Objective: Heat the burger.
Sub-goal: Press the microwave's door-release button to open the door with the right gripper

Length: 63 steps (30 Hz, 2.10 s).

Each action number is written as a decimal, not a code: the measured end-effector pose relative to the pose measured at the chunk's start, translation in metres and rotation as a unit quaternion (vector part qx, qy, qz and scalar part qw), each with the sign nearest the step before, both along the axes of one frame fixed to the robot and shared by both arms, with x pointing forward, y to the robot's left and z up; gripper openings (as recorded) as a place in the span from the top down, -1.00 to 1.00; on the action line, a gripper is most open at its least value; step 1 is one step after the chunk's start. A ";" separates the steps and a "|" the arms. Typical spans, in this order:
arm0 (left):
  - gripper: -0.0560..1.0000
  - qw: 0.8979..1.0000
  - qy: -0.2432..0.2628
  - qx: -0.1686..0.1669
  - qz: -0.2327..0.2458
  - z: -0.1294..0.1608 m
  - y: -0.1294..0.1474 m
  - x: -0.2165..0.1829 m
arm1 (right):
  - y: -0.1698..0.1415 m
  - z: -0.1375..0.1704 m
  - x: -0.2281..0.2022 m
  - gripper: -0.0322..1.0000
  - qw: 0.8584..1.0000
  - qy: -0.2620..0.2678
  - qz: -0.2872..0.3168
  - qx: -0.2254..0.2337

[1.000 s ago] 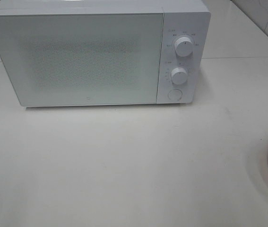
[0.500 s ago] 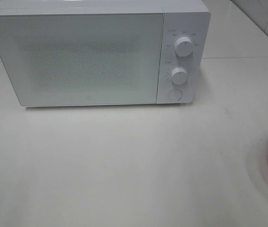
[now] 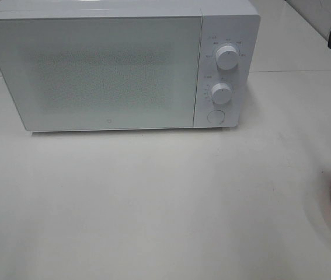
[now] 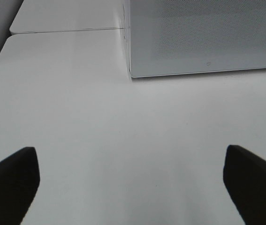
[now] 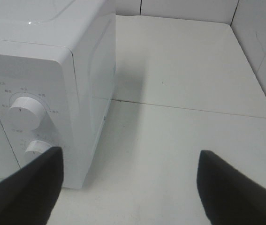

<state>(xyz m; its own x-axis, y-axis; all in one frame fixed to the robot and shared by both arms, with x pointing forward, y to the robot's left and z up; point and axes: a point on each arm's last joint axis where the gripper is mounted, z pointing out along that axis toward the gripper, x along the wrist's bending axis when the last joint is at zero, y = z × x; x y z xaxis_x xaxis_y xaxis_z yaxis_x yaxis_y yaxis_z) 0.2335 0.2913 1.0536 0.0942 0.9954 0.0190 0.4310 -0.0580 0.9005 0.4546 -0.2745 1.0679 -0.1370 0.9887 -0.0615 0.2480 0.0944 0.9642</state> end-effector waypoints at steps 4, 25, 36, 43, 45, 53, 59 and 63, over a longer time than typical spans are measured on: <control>-0.98 1.000 0.000 0.000 0.000 0.000 0.000 0.000 | 0.003 -0.017 0.015 -0.53 1.000 -0.018 0.009 0.008; -0.98 1.000 0.000 0.000 0.000 0.000 0.000 0.000 | 0.043 -0.071 0.008 -0.53 0.996 -0.078 -0.032 0.004; -0.98 1.000 0.000 0.000 0.000 0.000 0.000 0.000 | 0.082 -0.092 -0.001 -0.53 0.998 -0.061 -0.015 0.008; -0.98 1.000 0.000 0.000 0.000 0.000 0.000 0.000 | 0.103 -0.107 -0.010 -0.53 0.998 -0.057 -0.012 0.004; -0.98 1.000 0.000 0.000 0.000 0.000 0.000 0.000 | 0.108 -0.111 -0.012 -0.53 0.999 -0.050 -0.007 0.005; -0.98 1.000 0.000 0.000 0.000 0.000 0.000 0.000 | 0.121 -0.124 -0.017 -0.53 0.999 -0.033 0.007 0.030; -0.98 1.000 0.000 0.000 0.000 0.000 0.000 0.000 | 0.120 -0.123 -0.016 -0.52 0.993 -0.038 -0.018 0.108; -0.98 1.000 0.000 0.000 0.000 0.000 0.000 0.000 | 0.120 -0.122 -0.016 -0.47 0.984 -0.036 -0.032 0.173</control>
<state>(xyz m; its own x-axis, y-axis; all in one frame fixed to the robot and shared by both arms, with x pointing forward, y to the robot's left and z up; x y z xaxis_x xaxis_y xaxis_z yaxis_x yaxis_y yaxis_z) 0.2335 0.2913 1.0536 0.0947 0.9953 0.0199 0.4309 -0.0590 0.9005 0.4386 -0.1549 0.9459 -0.0811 0.9584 0.2737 0.1726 -0.2569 0.9509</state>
